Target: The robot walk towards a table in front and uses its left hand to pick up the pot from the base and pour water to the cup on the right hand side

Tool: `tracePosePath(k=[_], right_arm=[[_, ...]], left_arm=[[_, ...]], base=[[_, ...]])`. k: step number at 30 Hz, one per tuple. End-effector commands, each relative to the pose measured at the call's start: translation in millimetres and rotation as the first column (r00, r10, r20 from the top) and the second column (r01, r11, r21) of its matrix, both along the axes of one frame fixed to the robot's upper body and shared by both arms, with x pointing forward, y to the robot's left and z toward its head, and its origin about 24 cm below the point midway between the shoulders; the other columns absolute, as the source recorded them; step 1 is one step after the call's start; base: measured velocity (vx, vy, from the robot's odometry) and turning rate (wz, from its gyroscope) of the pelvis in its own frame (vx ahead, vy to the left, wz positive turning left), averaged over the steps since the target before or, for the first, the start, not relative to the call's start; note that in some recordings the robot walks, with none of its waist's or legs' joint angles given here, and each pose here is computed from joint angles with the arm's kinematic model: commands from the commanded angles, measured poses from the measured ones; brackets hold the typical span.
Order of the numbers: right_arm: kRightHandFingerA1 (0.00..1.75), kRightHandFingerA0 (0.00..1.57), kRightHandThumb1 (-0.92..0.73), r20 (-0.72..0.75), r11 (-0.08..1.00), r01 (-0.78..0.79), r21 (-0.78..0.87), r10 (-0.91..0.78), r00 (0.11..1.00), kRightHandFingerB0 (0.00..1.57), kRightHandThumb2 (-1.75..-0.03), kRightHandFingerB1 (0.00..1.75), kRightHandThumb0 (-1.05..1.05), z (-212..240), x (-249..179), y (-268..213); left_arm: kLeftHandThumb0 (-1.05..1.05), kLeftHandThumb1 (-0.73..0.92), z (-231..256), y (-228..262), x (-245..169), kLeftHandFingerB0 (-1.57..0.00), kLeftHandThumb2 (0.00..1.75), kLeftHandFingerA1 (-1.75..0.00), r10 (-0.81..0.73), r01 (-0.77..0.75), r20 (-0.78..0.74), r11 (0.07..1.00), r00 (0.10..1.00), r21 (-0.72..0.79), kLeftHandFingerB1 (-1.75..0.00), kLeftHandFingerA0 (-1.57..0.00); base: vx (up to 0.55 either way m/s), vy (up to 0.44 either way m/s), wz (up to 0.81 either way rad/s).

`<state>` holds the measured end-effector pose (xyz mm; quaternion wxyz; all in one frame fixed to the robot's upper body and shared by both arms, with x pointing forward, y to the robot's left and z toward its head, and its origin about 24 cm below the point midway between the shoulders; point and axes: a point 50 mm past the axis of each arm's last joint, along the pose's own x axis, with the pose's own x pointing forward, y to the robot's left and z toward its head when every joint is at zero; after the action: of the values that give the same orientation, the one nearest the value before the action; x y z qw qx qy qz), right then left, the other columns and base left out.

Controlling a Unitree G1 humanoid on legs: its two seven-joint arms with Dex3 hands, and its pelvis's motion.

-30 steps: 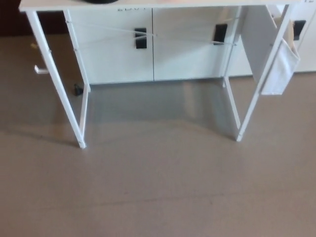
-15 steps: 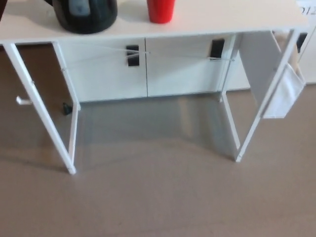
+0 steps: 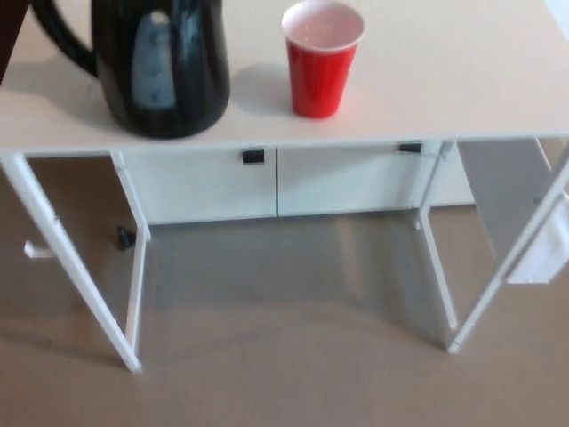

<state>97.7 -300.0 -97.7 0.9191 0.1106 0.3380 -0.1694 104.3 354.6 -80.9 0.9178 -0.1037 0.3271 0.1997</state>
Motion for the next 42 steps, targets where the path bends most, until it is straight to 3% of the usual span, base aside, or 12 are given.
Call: tracePosePath(k=[1,3,5,7,8,10,11,28,29,33,34,42], right_arm=[[0.5,0.61,-0.57,-0.003,0.999,-0.01,-0.044,0.01,1.0,0.28,-0.57,0.35,-0.16,2.4,-1.4,-5.8],[0.5,0.61,-0.57,-0.003,0.999,-0.011,-0.046,0.011,1.0,0.28,-0.57,0.35,-0.16,2.3,-1.5,-5.9],[0.65,0.5,-0.41,-0.002,0.999,0.0,-0.036,-0.001,1.0,0.18,-0.87,0.5,-0.08,1.5,-1.2,-6.4],[0.65,0.51,-0.4,0.003,0.999,0.01,-0.037,-0.01,1.0,0.19,-0.87,0.51,-0.07,1.9,0.6,-6.0],[0.49,0.58,-0.58,0.003,0.999,0.017,-0.029,-0.017,1.0,0.3,-0.56,0.35,-0.1,1.8,0.4,-6.0],[0.65,0.51,-0.4,0.005,1.0,0.021,-0.017,-0.021,1.0,0.18,-0.87,0.5,-0.07,2.1,0.1,-5.8],[0.48,0.58,-0.58,0.006,1.0,0.016,-0.02,-0.016,1.0,0.29,-0.56,0.34,-0.1,2.4,-0.1,-5.6],[0.52,0.6,-0.57,-0.003,0.999,-0.016,-0.03,0.016,1.0,0.29,-0.56,0.35,-0.1,2.2,-4.2,-5.5],[0.69,0.55,-0.41,0.007,0.999,-0.017,-0.03,0.017,1.0,0.18,-0.88,0.51,-0.08,2.4,-4.2,-5.5],[0.68,0.56,-0.39,-0.005,0.999,-0.009,-0.035,0.009,1.0,0.19,-0.87,0.51,-0.09,0.2,-5.4,-4.7],[0.51,0.6,-0.56,-0.007,0.999,-0.006,-0.035,0.006,1.0,0.31,-0.56,0.35,-0.13,-0.6,-6.2,-4.8],[0.52,0.6,-0.55,-0.003,0.999,0.002,-0.041,-0.002,1.0,0.31,-0.56,0.35,-0.12,-1.3,-6.6,-7.5]], left_arm=[[-0.1,0.52,2.5,4.6,0.3,-0.36,0.56,-0.41,0.008,-0.008,0.0,1.0,1.0,0.007,-0.36,-0.46],[-0.1,0.52,2.5,4.5,0.5,-0.36,0.56,-0.41,0.008,-0.008,0.0,1.0,1.0,0.006,-0.36,-0.46],[-0.12,0.53,2.6,4.6,0.2,-0.37,0.57,-0.42,0.006,-0.006,0.004,1.0,1.0,0.006,-0.36,-0.46],[-0.13,0.53,3.7,4.8,3.0,-0.37,0.57,-0.42,0.008,-0.008,0.006,1.0,1.0,0.016,-0.36,-0.47],[-0.13,0.52,4.1,4.5,3.2,-0.36,0.57,-0.42,0.006,-0.006,0.008,1.0,1.0,0.015,-0.36,-0.46],[-0.12,0.52,4.1,4.5,3.4,-0.37,0.57,-0.41,0.011,-0.011,0.008,1.0,1.0,0.012,-0.36,-0.47],[-0.14,0.52,4.3,4.6,3.4,-0.36,0.57,-0.41,0.007,-0.007,0.008,1.0,1.0,0.015,-0.36,-0.46],[-0.14,0.56,9.8,19.4,-9.1,-0.37,0.58,-0.45,0.042,-0.034,-0.097,0.996,0.994,0.082,-0.38,-0.56],[-0.16,0.56,10.7,20.1,-9.8,-0.36,0.59,-0.44,0.03,-0.021,-0.109,0.996,0.994,0.088,-0.38,-0.53],[-0.13,0.55,18.6,21.0,-12.8,-0.4,0.57,-0.46,0.028,-0.015,-0.145,0.996,0.989,0.09,-0.37,-0.63],[-0.15,0.5,19.5,21.6,-14.0,-0.4,0.58,-0.47,0.025,-0.011,-0.155,0.996,0.988,0.091,-0.39,-0.59],[-0.15,0.47,33.8,24.8,-23.6,-0.38,0.55,-0.45,-0.032,0.036,-0.168,0.999,0.985,0.02,-0.38,-0.51]], base=[[0.45,-0.016,0.5],[0.44,-0.01,0.04],[0.32,-0.052,-0.05],[0.25,-0.009,-0.05],[0.25,0.035,-0.1],[0.21,0.075,-0.17],[0.32,0.136,-0.2],[0.27,0.035,-0.02],[0.26,-0.142,0.2],[0.2,-0.114,0.15],[0.11,-0.065,-0.01],[0.0,0.065,-0.05]])
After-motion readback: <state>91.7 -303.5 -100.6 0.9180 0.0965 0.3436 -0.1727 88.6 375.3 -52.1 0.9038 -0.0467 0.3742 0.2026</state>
